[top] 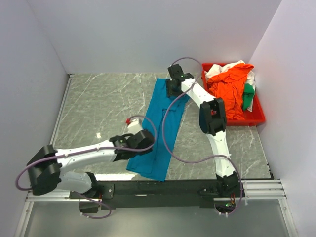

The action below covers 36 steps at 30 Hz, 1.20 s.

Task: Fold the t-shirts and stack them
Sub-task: Fold the tshirt

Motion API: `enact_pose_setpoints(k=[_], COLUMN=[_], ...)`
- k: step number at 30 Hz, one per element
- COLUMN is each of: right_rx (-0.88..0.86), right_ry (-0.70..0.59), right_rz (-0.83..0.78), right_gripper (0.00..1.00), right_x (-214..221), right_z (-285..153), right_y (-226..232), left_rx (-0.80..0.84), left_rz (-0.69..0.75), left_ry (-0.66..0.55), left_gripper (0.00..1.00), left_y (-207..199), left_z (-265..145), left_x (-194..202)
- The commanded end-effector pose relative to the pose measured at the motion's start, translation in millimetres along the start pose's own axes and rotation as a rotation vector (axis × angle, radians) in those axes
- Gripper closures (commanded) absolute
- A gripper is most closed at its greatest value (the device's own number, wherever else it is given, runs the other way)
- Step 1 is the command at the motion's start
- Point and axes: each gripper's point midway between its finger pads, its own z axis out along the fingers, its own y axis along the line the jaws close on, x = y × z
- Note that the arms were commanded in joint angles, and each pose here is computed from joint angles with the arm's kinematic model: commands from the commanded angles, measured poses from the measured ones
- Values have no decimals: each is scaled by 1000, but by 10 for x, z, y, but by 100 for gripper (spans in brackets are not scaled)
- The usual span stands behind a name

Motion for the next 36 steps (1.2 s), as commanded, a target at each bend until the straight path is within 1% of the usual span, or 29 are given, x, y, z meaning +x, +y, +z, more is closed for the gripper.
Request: enact_pose_setpoints(k=[1, 2, 3, 4, 6, 7, 9, 10, 11, 15, 18, 20, 21, 22, 24, 25, 27, 28, 29, 30, 31, 32, 33, 34, 36], right_rx=[-41, -51, -66, -63, -76, -67, -72, -79, -82, -76, -51, -40, -29, -31, -19, -21, -8, -15, -29, -23, -40, -50, -52, -70, -93], right_ry=[-139, -148, -156, -127, -128, -98, -100, -74, -73, -33, 6, 11, 30, 17, 47, 30, 60, 29, 45, 62, 35, 35, 41, 27, 15], right_rz=[113, 137, 167, 179, 210, 215, 247, 251, 258, 276, 287, 297, 296, 297, 297, 301, 297, 297, 294, 294, 294, 296, 306, 310, 323], right_gripper=[39, 39, 39, 39, 40, 40, 42, 43, 46, 50, 52, 52, 52, 52, 52, 52, 52, 52, 52, 52, 52, 52, 52, 52, 52], right_x=[-406, -413, -418, -293, -247, -99, -60, 37, 50, 135, 197, 148, 198, 120, 169, 76, 122, -27, -21, 12, -126, -150, -142, -211, -253], right_z=[-687, -720, -817, -766, -799, -729, -688, -631, -595, -418, -207, -160, -69, -61, 49, 55, 172, 155, 166, 266, 240, 257, 334, 328, 368], right_y=[-28, -42, -7, -32, -23, -43, -75, -69, -75, -135, -230, -298, -338, -343, -402, -422, -469, -477, -463, -503, -497, -516, -568, -569, -584], left_rx=[27, 50, 56, 62, 83, 80, 71, 75, 71, 53, 31, 42, 51, 55, 71, 74, 89, 94, 109, 108, 116, 127, 119, 144, 139], left_rz=[258, 268, 321, 333, 368, 374, 406, 419, 430, 464, 446, 438, 431, 430, 438, 443, 459, 464, 465, 468, 469, 455, 457, 444, 425], left_ry=[-9, 0, 54, 75, 133, 147, 180, 197, 212, 261, 281, 306, 312, 319, 336, 341, 348, 351, 349, 351, 361, 362, 374, 385, 397], left_gripper=[68, 69, 71, 72, 74, 75, 78, 79, 79, 81, 82, 82, 82, 82, 82, 82, 82, 82, 80, 80, 80, 80, 80, 80, 81], left_y=[-201, -286, -270, -272, -264, -241, -178, -160, -107, 33, 136, 176, 171, 175, 147, 127, 35, 8, -68, -86, -114, -189, -178, -279, -305], left_z=[129, 168, 245, 280, 360, 383, 424, 425, 428, 419, 404, 380, 362, 360, 363, 369, 379, 382, 385, 425, 440, 469, 529, 545, 645], left_x=[-34, -9, 134, 198, 388, 438, 598, 665, 733, 974, 1026, 1079, 1088, 1104, 1141, 1145, 1155, 1160, 1148, 1141, 1154, 1116, 1134, 1131, 1111])
